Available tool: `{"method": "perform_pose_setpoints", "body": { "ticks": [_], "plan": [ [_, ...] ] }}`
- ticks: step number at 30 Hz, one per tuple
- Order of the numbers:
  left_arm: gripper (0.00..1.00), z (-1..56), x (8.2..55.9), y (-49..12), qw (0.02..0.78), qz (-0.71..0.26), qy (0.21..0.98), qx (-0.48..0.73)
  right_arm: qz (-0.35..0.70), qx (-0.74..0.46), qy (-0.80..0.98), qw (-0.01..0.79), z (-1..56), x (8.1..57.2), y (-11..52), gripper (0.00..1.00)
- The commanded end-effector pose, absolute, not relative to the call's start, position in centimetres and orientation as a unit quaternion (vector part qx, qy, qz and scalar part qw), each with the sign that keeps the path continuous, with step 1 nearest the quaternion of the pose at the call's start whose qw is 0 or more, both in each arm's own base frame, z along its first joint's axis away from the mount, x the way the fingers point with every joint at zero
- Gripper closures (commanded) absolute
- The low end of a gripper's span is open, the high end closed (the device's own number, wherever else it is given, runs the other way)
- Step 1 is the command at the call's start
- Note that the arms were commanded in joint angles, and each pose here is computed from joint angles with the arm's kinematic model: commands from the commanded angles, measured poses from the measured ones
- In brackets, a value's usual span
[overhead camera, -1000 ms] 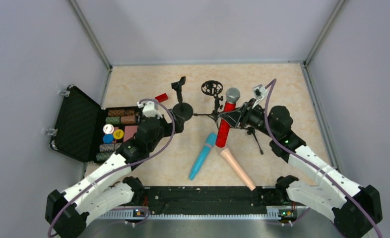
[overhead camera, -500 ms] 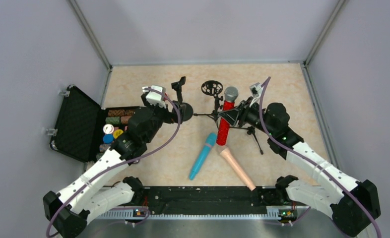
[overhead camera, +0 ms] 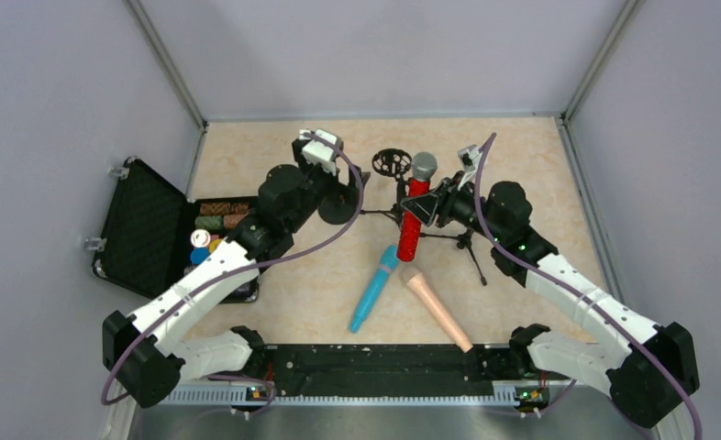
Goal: Attach the microphones to the stand
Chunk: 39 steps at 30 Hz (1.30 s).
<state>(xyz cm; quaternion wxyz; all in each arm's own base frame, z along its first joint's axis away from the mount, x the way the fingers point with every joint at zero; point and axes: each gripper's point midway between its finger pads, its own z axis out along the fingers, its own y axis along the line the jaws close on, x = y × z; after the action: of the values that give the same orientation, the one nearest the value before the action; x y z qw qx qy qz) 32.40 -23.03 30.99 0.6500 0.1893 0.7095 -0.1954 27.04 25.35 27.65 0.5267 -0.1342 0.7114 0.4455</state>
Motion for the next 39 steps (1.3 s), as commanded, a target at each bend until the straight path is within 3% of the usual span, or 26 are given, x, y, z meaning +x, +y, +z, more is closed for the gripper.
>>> {"method": "perform_pose_setpoints", "body": {
  "ticks": [1, 11, 26, 39],
  "plan": [
    [0.01, 37.9, 34.3, -23.8, 0.704, -0.192, 0.658, 0.187, 0.456, -0.144, 0.668, 0.569, 32.1, 28.0, 25.9, 1.00],
    [0.01, 35.6, 35.7, -25.3, 0.703, -0.181, 0.652, 0.218, 0.429, -0.169, 0.655, 0.598, 34.8, 30.0, 26.4, 1.00],
    [0.01, 35.7, 35.2, -20.8, 0.733, -0.103, 0.649, 0.175, 0.346, -0.150, 0.601, 0.705, 41.2, 35.8, 25.8, 1.00],
    [0.01, 35.0, 34.9, -18.8, 0.739, -0.082, 0.653, 0.144, 0.294, -0.157, 0.574, 0.748, 43.3, 41.0, 27.2, 1.00]
  ]
}}
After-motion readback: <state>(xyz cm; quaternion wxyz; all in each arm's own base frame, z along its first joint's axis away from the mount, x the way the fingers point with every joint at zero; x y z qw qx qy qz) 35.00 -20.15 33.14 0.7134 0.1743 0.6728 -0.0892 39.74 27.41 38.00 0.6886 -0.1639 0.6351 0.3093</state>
